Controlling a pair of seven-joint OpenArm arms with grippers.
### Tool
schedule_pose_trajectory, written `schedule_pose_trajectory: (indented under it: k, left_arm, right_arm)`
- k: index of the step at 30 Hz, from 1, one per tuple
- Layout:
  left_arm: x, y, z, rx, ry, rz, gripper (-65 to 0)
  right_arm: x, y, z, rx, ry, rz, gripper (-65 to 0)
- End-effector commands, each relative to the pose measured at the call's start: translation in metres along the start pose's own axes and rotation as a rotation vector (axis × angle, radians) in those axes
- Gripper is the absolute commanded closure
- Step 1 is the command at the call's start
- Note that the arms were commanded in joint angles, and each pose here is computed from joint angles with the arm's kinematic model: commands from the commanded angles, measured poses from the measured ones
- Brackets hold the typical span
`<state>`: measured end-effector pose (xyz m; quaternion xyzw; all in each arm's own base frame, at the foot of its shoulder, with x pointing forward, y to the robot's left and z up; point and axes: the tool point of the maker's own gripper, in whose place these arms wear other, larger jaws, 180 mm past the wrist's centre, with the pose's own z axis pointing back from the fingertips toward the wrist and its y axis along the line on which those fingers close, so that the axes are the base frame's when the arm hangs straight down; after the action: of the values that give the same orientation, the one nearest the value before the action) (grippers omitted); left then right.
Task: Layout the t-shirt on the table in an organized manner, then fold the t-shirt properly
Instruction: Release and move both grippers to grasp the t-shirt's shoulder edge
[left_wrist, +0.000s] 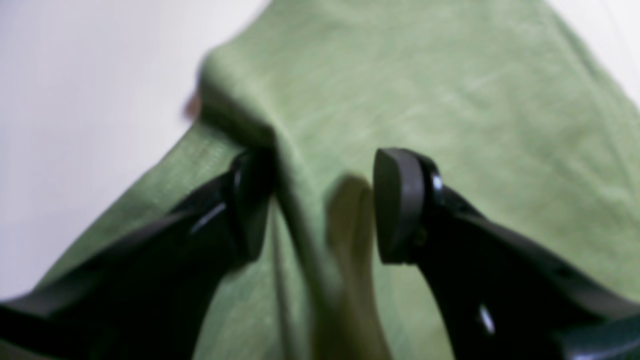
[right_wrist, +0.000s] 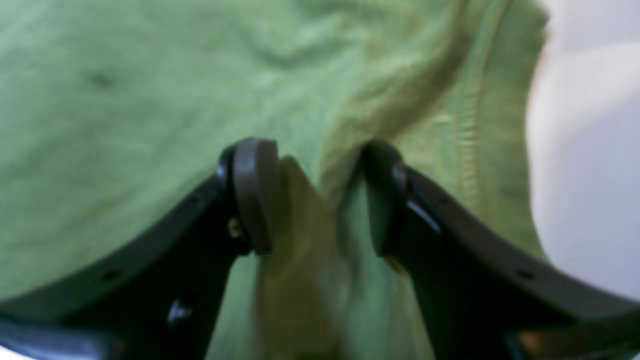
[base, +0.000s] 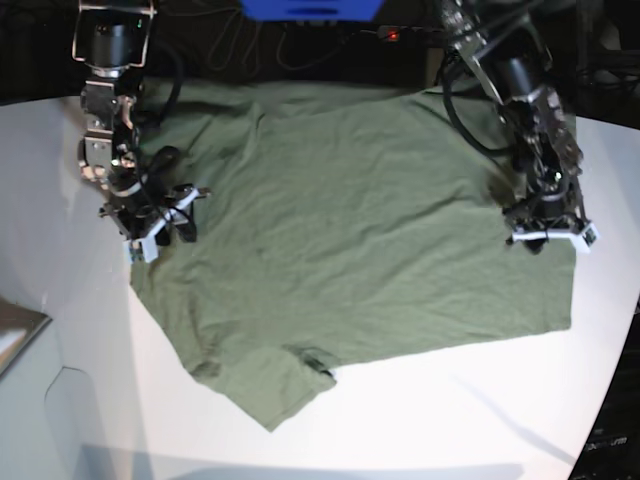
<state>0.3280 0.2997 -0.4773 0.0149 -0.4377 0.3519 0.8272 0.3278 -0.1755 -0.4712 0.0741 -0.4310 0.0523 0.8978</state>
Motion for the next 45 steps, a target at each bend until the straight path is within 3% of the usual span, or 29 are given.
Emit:
schedule_pose_trajectory:
  k: [1,9,13,15,20,25,29,34,39,42,45]
  left_arm:
    - [-0.036,-0.009,-0.004,-0.002,0.157,0.021,-32.7]
    - [-0.015,-0.042,-0.048,-0.025,0.055,0.084,-32.7]
    - [0.012,-0.080,-0.060,-0.071,-0.006,0.126,-32.8]
    - [0.032,-0.099,-0.062,-0.098,-0.042,0.140,-32.8]
    - [0.066,-0.142,-0.063,-0.176,-0.088,0.092,-32.8]
    - [0.075,-0.172,-0.058,-0.232,-0.120,0.054,-32.8]
    - [0.073,-0.151,-0.054,-0.210,-0.142,0.035,-32.8]
    - [0.076,-0.118,-0.038,-0.192,-0.130,0.047,-32.8]
    - [0.088,-0.089,0.003,-0.221,-0.117,0.071,-32.8]
    - [0.074,-0.067,0.027,-0.226,-0.078,0.070,-32.8]
    - [0.046,-0.036,0.038,-0.185,-0.029,0.048,-32.8]
  right_arm:
    - [0.010,-0.006,-0.008,-0.002,0.013,0.015,-28.4]
    - [0.011,-0.031,-0.036,-0.017,0.082,-0.043,-28.4]
    - [0.027,-0.049,-0.046,-0.034,0.091,-0.060,-28.4]
    - [0.038,-0.054,-0.051,-0.040,0.078,-0.068,-28.4]
    - [0.062,-0.100,-0.047,-0.234,0.004,-0.092,-28.5]
    - [0.082,-0.115,-0.041,-0.276,-0.100,-0.072,-28.5]
    - [0.089,-0.136,-0.030,-0.334,-0.137,-0.068,-28.5]
    - [0.107,-0.163,0.011,-0.423,-0.273,-0.073,-28.5]
    - [0.111,-0.139,0.046,-0.419,-0.352,0.014,-28.5]
    - [0.099,-0.112,0.061,-0.395,-0.306,0.039,-28.5]
    - [0.083,-0.086,0.068,-0.323,-0.198,0.064,-28.5]
